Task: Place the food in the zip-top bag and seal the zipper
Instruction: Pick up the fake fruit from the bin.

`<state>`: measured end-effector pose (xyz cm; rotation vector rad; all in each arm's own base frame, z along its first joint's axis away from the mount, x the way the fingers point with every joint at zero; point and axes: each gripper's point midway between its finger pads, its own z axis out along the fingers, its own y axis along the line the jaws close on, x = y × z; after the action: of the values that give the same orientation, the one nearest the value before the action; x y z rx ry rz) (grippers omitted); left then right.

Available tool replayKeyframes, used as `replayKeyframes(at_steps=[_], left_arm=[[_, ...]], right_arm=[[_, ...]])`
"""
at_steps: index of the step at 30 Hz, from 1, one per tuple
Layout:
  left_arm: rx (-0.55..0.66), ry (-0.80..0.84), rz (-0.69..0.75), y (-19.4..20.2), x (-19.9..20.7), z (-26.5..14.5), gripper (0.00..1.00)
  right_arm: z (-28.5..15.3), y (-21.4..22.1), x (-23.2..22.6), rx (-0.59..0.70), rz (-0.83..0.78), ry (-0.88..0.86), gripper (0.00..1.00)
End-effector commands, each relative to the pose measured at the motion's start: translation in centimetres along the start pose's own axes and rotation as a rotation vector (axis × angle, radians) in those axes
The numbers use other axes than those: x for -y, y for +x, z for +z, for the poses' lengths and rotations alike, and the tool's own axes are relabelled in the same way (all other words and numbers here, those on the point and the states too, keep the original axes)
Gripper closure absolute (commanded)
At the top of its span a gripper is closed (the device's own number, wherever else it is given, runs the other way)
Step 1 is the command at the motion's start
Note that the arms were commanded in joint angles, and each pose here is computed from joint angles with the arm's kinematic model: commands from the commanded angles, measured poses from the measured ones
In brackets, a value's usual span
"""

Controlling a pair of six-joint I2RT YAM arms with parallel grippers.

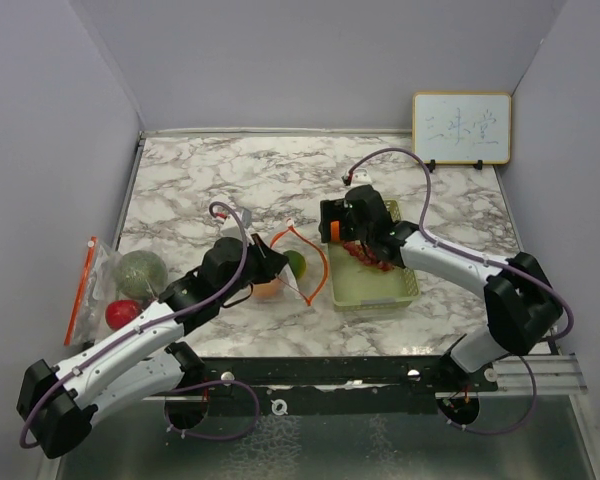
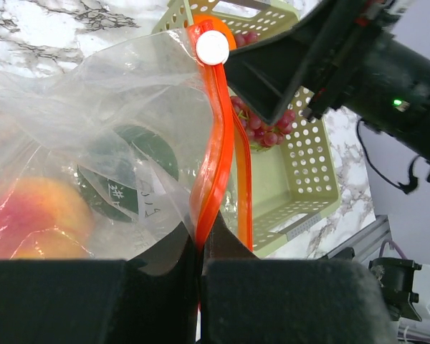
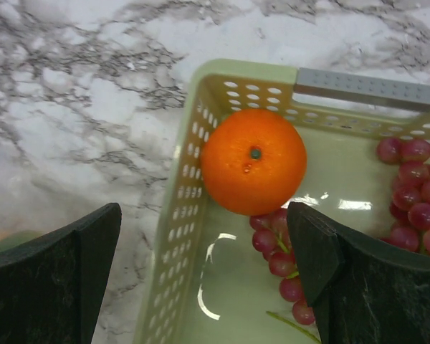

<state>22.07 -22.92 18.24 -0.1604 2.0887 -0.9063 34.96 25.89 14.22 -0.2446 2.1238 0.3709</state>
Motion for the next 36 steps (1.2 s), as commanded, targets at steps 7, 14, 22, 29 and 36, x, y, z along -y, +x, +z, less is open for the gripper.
replayKeyframes(at_steps=[7,14,22,29,36], left_arm=[[0.04,-0.041,0.025,-0.6,-1.3,-0.7,1.0],[0.033,-0.048,0.036,-0.4,-1.5,-0.6,1.0],[0.024,-0.052,0.038,-0.2,-1.7,-0.5,1.0],[0.023,-0.058,0.039,-0.3,-1.8,-0.5,1.0],[0.022,-0.057,0.031,-0.2,-1.8,-0.4,1.0]], right_arm=[[3.1,-0.3,3.1,0.033,0.097,0.109,0.0],[4.8,2.2,5.0,-0.022,0.135,0.165,0.06],[7.5,4.3,5.6,-0.076,0.137,0.151,0.1],[7.6,4.4,5.4,-0.069,0.134,0.129,0.43],[2.0,-0.6,2.6,0.076,0.043,-0.062,0.51]])
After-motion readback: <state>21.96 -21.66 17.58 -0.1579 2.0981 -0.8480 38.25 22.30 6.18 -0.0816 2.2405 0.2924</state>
